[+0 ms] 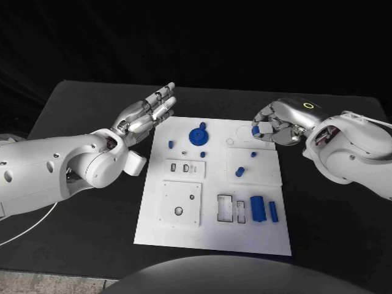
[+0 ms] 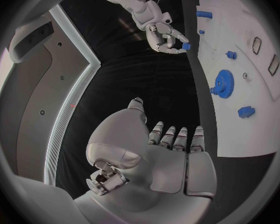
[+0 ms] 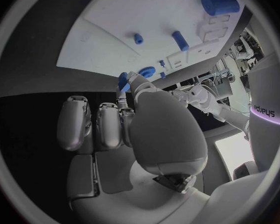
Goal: Assemble the parts on the task board
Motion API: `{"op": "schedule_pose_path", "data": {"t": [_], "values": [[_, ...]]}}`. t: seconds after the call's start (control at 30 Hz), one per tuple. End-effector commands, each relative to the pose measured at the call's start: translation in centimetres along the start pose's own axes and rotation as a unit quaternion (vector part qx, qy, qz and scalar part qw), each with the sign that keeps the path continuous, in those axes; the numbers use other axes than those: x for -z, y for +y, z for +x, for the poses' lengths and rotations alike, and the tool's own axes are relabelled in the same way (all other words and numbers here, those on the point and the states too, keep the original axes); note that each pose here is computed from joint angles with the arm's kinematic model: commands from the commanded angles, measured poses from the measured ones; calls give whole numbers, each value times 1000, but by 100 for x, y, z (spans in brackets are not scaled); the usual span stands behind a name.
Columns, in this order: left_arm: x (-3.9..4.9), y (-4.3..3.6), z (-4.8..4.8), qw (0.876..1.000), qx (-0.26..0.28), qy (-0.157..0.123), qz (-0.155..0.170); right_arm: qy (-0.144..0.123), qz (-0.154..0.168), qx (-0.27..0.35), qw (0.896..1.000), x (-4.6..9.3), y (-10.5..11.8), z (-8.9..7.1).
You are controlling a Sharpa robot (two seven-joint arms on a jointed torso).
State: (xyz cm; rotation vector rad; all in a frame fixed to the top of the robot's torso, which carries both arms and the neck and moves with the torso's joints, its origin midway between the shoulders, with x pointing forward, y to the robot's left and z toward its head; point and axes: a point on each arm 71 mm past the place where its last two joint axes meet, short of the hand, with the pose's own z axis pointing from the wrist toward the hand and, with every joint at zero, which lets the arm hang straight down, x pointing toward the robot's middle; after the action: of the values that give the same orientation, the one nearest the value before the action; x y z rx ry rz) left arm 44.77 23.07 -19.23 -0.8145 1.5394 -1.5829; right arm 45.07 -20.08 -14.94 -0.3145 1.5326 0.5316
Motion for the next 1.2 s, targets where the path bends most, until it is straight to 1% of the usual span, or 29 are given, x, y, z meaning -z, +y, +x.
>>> {"op": "schedule_pose_path", "data": {"t": [0.03, 0.13, 0.23, 0.37, 0.5, 0.7, 0.83, 1.2], "values": [[-14, -5, 36, 1000, 6, 12, 4, 4, -11, 6, 1000, -29, 176, -10], [-22, -3, 47, 1000, 7, 14, 4, 14, -30, 1, 999, -56, 367, 9], [-26, -2, 53, 1000, 8, 14, 3, 23, -47, -7, 999, -56, 548, 60], [-23, 0, 48, 1000, 8, 13, 2, 27, -66, -17, 997, -63, 771, 130], [-23, 3, 41, 1000, 8, 12, 1, 33, -81, -26, 996, -92, 988, 220], [-30, 10, 55, 1000, 9, 14, 0, 49, -99, -34, 993, -144, 1248, 357], [-34, 14, 63, 1000, 9, 14, 0, 61, -100, -34, 993, -173, 1357, 453], [-31, 16, 61, 1000, 9, 14, 1, 71, -82, -23, 994, -240, 1419, 564]]}}
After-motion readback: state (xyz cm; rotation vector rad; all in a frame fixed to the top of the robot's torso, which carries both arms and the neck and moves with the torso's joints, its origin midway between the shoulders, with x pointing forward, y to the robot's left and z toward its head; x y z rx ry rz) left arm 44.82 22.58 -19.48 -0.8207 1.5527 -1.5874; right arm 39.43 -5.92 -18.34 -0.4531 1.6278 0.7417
